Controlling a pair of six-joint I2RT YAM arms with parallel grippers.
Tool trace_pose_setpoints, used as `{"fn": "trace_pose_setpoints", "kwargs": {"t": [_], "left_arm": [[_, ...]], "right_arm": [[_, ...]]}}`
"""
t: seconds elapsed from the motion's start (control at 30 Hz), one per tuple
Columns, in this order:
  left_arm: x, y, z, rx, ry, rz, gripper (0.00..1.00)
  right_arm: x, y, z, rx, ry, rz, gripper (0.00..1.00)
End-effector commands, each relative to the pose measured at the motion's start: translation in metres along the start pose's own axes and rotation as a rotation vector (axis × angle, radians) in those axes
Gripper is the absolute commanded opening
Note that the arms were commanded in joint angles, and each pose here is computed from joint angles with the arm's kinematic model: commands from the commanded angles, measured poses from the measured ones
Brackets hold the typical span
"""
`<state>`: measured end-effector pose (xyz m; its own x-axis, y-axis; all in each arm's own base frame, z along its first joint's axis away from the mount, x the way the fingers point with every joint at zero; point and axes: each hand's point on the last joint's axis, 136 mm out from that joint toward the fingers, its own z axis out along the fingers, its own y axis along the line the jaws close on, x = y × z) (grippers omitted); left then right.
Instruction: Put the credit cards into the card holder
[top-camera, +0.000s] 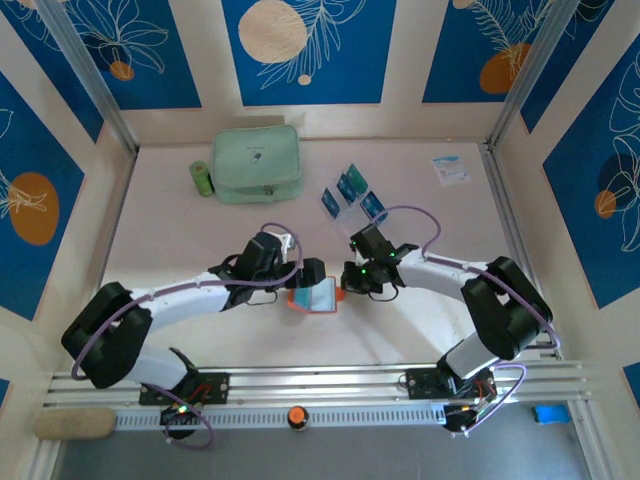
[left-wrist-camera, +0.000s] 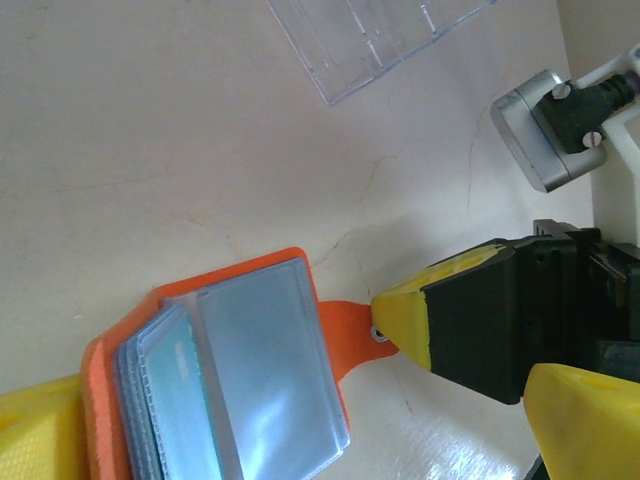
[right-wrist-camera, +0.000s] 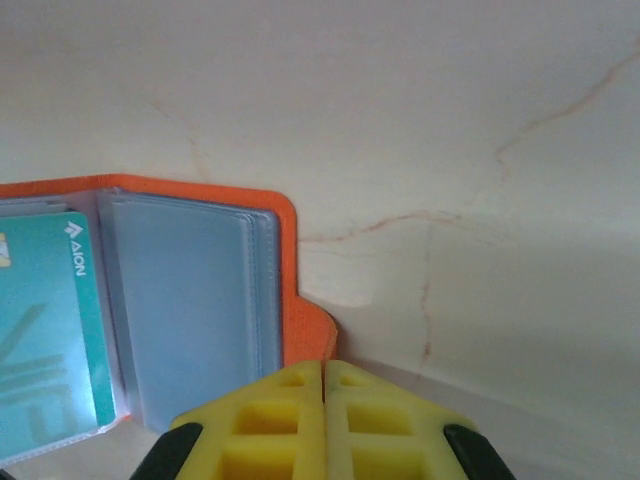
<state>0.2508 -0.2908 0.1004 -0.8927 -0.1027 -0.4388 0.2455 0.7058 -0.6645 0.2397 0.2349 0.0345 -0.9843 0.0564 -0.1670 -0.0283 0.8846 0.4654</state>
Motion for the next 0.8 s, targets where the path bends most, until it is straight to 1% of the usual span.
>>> {"fn": "trace_pose_setpoints", "kwargs": {"t": [0.0,0.2,0.57,0.77], "left_arm": [[0.0,-0.014,-0.007,0.05,0.002,0.02,1.0],[-0.003,-0.025,-0.008,0.081,-0.003,0.019,1.0],[0.003,-0.048,0.002,0.131,0.021,0.035,1.0],[0.01,-0.054,0.011,0.138,0.037,0.036,1.0]], "right_arm": [[-0.004,0.016,0.003,-0.075,0.012,0.014,0.0],[-0.004,0.013,0.007,-0.084,0.016,0.034,0.0],[-0.007,0.005,0.008,-0.109,0.01,0.076,0.0],[-0.007,0.004,0.008,-0.122,0.009,0.086,0.0]]}}
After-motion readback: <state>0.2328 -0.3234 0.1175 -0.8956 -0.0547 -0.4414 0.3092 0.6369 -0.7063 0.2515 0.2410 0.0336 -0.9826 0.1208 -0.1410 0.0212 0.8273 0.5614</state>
